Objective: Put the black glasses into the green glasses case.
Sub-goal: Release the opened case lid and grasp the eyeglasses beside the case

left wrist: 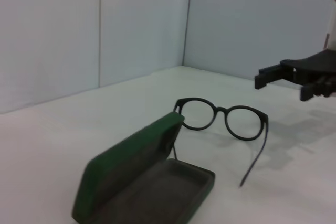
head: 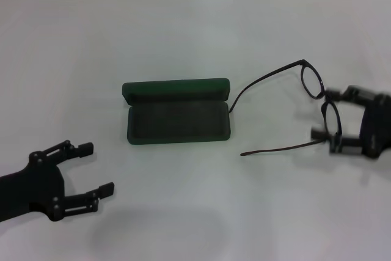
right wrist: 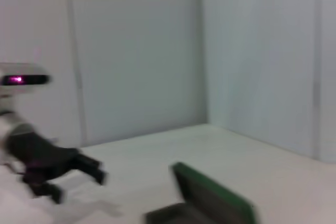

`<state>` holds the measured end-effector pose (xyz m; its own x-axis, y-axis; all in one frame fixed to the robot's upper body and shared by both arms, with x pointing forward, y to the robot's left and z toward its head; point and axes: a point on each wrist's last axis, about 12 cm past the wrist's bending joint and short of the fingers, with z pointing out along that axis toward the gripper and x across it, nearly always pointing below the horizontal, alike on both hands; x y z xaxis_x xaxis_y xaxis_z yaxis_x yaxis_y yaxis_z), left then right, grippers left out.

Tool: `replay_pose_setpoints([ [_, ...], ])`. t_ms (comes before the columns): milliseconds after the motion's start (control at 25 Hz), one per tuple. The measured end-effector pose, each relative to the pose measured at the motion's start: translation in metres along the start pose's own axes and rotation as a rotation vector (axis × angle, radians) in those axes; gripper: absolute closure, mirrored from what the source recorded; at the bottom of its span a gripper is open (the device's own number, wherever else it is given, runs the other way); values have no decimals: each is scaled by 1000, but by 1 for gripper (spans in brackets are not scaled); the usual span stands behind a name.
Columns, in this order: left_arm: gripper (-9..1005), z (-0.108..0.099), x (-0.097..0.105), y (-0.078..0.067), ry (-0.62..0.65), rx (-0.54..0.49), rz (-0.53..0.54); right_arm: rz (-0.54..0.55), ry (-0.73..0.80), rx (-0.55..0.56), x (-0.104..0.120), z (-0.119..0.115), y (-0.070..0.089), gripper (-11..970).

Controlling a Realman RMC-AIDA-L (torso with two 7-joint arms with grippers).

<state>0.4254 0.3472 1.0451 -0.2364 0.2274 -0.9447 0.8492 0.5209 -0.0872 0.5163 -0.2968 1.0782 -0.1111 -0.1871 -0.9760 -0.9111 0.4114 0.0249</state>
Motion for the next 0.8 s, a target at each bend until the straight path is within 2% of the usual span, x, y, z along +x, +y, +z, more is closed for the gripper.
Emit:
replay_pose_setpoints([
  [80,108,1,-1,0,-5,1,1,31,31,42,-14,-1,-15,91],
  [240,108,4,-2,0,-8,8,3,111,140,56,-49,3,-42,91],
  [400,108,4,-2,0,-9,9,4,262,308,89,-83,11,-70,91],
  [560,109,6,-4,2,-11,14,9,376,478,127,-105,17,-85,91],
  [800,108,12,-8,4,-21,27,14,529,727,220,-121,35,-93,91],
])
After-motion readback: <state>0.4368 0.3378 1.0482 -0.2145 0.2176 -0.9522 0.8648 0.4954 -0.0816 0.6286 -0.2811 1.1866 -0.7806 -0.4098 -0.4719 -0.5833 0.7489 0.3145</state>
